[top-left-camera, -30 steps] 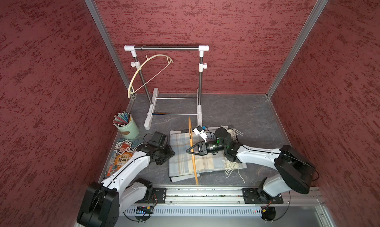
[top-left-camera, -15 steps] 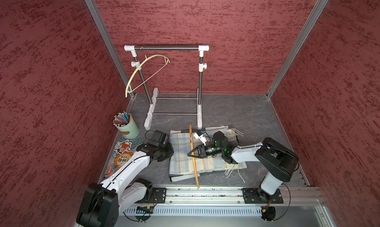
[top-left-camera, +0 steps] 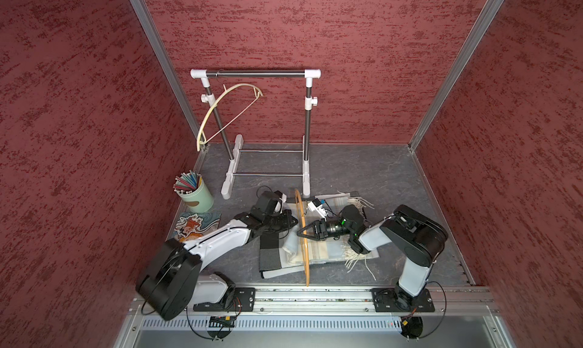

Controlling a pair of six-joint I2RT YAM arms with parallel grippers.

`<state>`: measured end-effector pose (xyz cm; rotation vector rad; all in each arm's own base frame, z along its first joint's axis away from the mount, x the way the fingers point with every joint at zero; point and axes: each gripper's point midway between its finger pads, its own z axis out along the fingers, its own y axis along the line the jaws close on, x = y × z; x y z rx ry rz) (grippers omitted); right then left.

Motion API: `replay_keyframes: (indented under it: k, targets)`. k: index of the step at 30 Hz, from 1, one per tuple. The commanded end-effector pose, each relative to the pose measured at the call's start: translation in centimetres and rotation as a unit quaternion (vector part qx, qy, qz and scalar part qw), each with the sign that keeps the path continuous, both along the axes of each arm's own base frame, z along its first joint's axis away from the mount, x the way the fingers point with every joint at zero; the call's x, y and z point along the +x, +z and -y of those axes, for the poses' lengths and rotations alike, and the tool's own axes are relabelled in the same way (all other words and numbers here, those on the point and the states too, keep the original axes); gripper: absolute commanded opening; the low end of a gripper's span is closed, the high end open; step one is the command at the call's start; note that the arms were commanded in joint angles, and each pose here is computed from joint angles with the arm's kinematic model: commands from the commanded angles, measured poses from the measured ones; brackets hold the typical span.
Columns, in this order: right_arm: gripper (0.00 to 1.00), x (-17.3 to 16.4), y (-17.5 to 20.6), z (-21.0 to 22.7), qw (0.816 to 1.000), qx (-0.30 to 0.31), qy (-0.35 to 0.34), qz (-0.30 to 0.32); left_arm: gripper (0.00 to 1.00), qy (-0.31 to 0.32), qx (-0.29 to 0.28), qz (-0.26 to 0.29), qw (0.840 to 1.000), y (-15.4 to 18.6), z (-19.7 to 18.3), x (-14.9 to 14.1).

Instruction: Hang the scarf on the hanger

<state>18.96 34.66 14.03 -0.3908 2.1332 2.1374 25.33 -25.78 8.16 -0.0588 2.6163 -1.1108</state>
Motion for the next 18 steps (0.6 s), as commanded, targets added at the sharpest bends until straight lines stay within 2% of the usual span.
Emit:
replay_keyframes:
  k: [1, 5, 11, 15, 18]
  targets:
    - [0.0, -0.7, 0.8, 1.4, 1.0, 0.016, 0.005, 0.012, 0.0, -0.036, -0.078, 0.064, 0.994, 2.7, 4.7, 2.2]
    - [0.0, -0.6, 0.3, 2.4, 1.0, 0.009, -0.004, 0.004, 0.0, -0.063, -0.096, 0.081, 0.99, 2.1, 8.0, 2.0]
    - [0.0, -1.2, 0.4, 2.8, 1.0, 0.011, 0.012, 0.009, 0.0, -0.094, -0.125, 0.091, 0.984, 1.6, 10.8, 1.3]
    - [0.0, -0.7, 0.4, 3.3, 1.0, 0.01, 0.005, 0.008, 0.0, -0.097, -0.146, 0.097, 0.98, 1.9, 10.5, 0.8]
    - [0.0, -0.1, -0.3, 3.7, 1.0, 0.004, -0.007, 0.004, 0.0, -0.097, -0.133, 0.084, 0.983, 1.6, 9.7, 0.2]
